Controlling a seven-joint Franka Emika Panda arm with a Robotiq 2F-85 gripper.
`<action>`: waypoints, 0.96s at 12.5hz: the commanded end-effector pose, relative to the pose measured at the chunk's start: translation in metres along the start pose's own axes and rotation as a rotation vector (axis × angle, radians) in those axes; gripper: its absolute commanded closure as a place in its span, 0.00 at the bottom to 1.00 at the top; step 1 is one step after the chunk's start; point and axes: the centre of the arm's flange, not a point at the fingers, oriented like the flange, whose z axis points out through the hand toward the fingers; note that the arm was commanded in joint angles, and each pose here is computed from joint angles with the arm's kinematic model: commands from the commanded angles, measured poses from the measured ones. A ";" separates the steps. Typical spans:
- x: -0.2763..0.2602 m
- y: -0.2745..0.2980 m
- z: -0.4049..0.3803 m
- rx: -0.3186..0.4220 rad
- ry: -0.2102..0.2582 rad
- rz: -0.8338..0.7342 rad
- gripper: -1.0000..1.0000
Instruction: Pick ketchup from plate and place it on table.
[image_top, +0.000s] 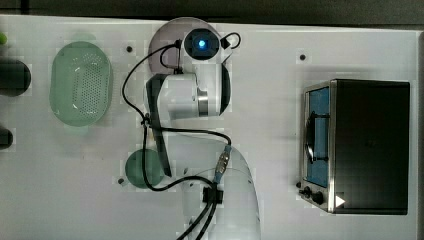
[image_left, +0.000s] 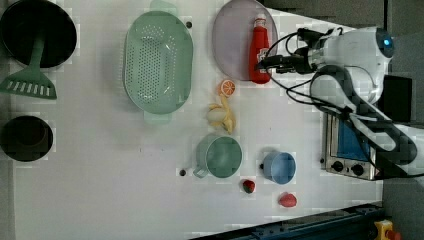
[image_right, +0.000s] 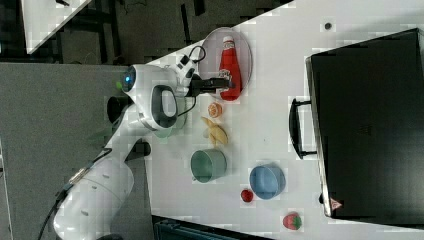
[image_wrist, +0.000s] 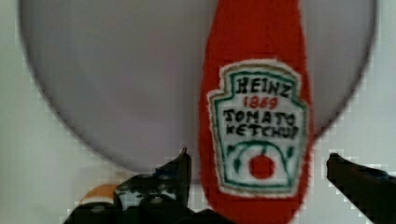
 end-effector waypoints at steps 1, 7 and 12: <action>0.016 0.003 -0.001 0.006 0.059 -0.037 0.00; 0.024 -0.001 0.023 0.019 0.095 -0.039 0.00; 0.025 0.000 0.024 0.019 0.097 -0.038 0.37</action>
